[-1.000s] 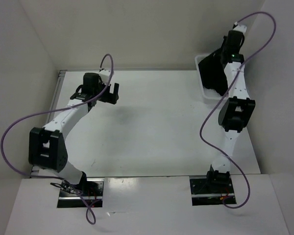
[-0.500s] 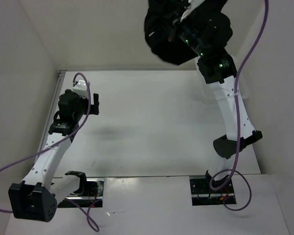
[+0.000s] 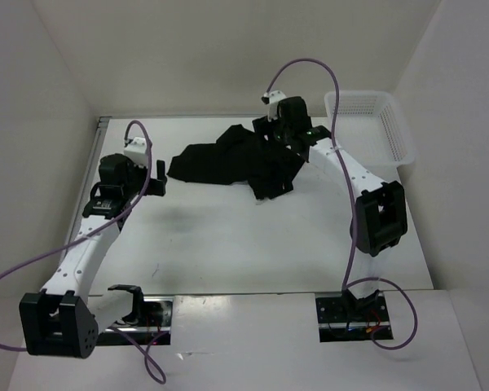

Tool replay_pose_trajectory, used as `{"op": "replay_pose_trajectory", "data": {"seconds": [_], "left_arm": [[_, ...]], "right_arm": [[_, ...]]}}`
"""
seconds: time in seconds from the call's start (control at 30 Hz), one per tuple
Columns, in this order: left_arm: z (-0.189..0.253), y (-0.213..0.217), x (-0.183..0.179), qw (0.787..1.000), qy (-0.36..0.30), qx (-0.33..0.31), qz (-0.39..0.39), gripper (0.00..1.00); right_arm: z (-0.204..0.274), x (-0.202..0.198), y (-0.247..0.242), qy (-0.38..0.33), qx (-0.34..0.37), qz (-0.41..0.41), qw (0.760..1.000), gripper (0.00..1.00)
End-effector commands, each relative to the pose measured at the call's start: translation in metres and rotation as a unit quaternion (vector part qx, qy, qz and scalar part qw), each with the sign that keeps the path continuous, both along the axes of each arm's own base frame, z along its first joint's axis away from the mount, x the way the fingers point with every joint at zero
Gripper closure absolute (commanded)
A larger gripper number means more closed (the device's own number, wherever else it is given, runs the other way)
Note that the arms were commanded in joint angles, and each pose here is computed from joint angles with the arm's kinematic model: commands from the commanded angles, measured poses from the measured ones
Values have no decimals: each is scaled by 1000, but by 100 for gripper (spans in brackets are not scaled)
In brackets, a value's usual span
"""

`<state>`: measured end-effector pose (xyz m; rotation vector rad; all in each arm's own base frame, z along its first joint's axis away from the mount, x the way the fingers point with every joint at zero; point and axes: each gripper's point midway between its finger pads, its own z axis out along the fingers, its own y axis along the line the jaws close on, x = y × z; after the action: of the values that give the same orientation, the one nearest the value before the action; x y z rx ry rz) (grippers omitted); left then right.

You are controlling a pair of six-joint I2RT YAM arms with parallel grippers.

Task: Fold and stack the shorts
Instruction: Move the shorts to the center of the board

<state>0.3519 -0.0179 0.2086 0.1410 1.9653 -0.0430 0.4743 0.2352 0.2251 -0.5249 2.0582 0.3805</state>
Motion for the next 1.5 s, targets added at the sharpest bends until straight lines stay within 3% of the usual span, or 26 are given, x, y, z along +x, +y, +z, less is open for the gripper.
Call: {"op": "replay_pose_trajectory", "data": {"seconds": [0.0,0.1,0.17,0.3,0.4,0.57,0.6,0.67,0.83,0.93,1.13,1.17,1.2,1.37,1.47], "left_arm": [[-24,-25,-6,996,59,-19,-57,0],[-65,-26,-13,992,117,-10,-51,0],[-88,-25,-10,990,133,-3,-45,0],[-90,-25,20,992,116,0,-39,0],[-79,-26,58,995,90,-4,-40,0],[-105,-17,113,993,118,-8,-30,1],[-126,-15,118,989,147,-5,-25,1],[-112,-14,147,991,131,-10,-26,1],[-154,-19,158,975,215,-28,-44,6],[-174,-5,166,972,236,-5,-11,22],[-199,-18,139,954,298,1,-22,27],[-204,-20,133,952,306,7,-22,30],[-216,-14,121,946,323,18,-9,46],[-209,-12,127,953,302,21,-6,99],[-189,-18,130,957,289,11,-17,100]], "right_arm": [[43,20,-33,-97,-25,-82,992,20],[44,25,-46,-118,-73,-75,987,20],[43,17,-31,-117,-75,-10,990,20],[3,-24,3,-70,-110,107,986,31],[-51,-60,19,-49,-191,172,965,37],[-86,-73,23,-35,-206,189,959,41],[-92,-71,21,-36,-216,190,957,41],[-98,-68,18,-39,-228,185,955,41],[-113,-69,15,-28,-239,186,952,41],[-121,-68,8,-19,-246,180,952,40],[-123,-63,3,-12,-253,199,947,40],[-123,-63,2,-14,-255,202,945,40],[-123,-62,1,-14,-258,199,945,40],[-143,-76,7,17,-259,213,942,40],[-161,-87,1,37,-278,207,937,40]]}}
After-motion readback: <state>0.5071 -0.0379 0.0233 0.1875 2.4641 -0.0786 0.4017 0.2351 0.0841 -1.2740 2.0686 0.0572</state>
